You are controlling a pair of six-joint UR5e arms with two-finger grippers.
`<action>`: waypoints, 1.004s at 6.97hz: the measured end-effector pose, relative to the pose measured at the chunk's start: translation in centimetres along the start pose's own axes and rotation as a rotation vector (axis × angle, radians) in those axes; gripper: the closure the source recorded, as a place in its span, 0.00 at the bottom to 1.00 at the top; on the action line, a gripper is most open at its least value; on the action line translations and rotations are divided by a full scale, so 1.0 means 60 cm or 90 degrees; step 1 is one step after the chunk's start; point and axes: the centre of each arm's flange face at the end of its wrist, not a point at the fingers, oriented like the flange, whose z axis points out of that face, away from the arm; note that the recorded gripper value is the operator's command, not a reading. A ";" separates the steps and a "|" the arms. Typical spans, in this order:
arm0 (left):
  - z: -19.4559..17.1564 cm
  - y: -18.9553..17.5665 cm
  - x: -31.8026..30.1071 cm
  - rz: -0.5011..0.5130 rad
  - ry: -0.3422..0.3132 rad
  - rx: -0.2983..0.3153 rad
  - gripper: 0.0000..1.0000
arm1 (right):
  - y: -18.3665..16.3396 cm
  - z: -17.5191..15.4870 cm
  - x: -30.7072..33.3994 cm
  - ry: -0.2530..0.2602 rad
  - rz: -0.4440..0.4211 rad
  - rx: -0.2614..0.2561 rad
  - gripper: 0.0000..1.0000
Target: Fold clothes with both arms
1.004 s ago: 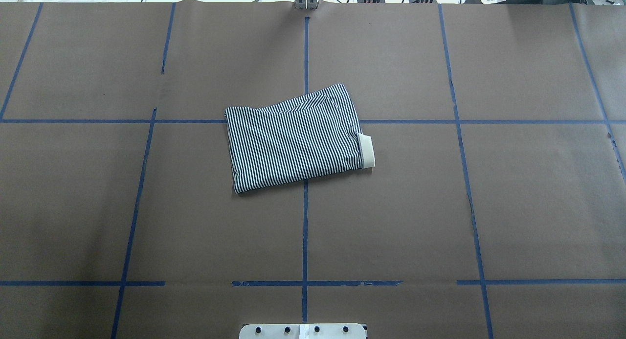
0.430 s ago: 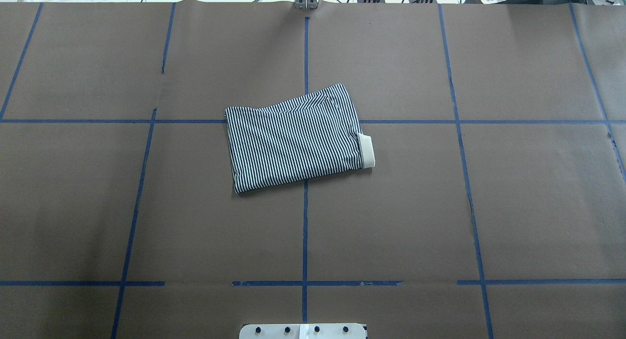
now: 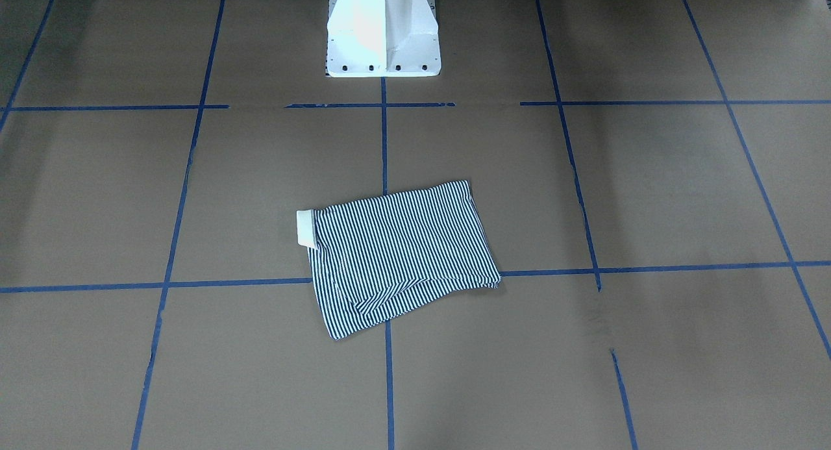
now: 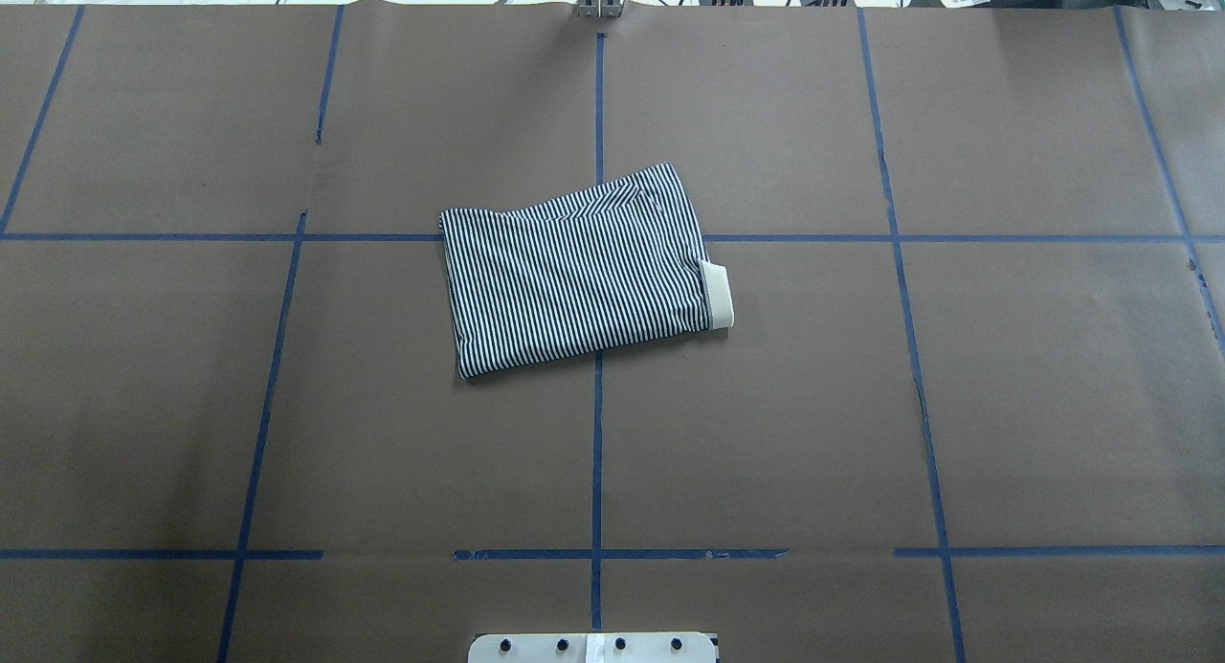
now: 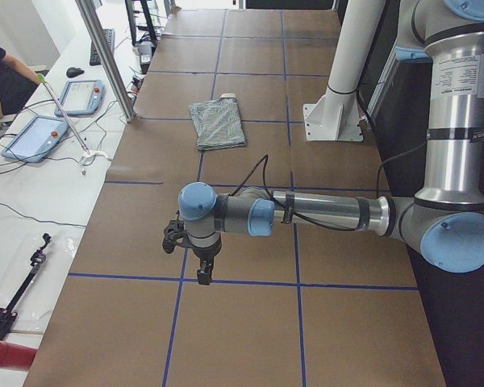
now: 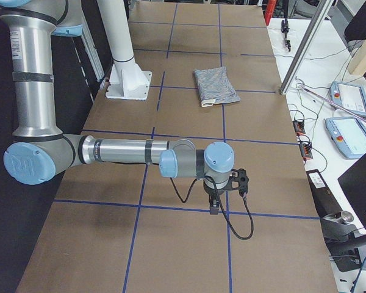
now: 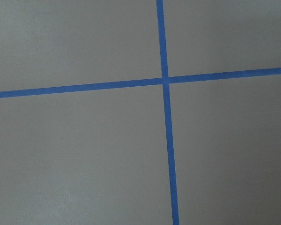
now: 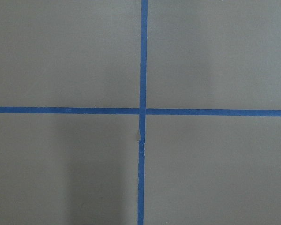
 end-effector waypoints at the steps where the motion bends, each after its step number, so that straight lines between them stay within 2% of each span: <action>1: 0.000 -0.001 0.000 0.001 0.000 0.000 0.00 | 0.000 0.000 0.000 0.000 0.000 0.000 0.00; 7: -0.003 -0.004 0.003 0.003 0.000 0.003 0.00 | 0.002 0.000 0.000 -0.001 -0.005 0.000 0.00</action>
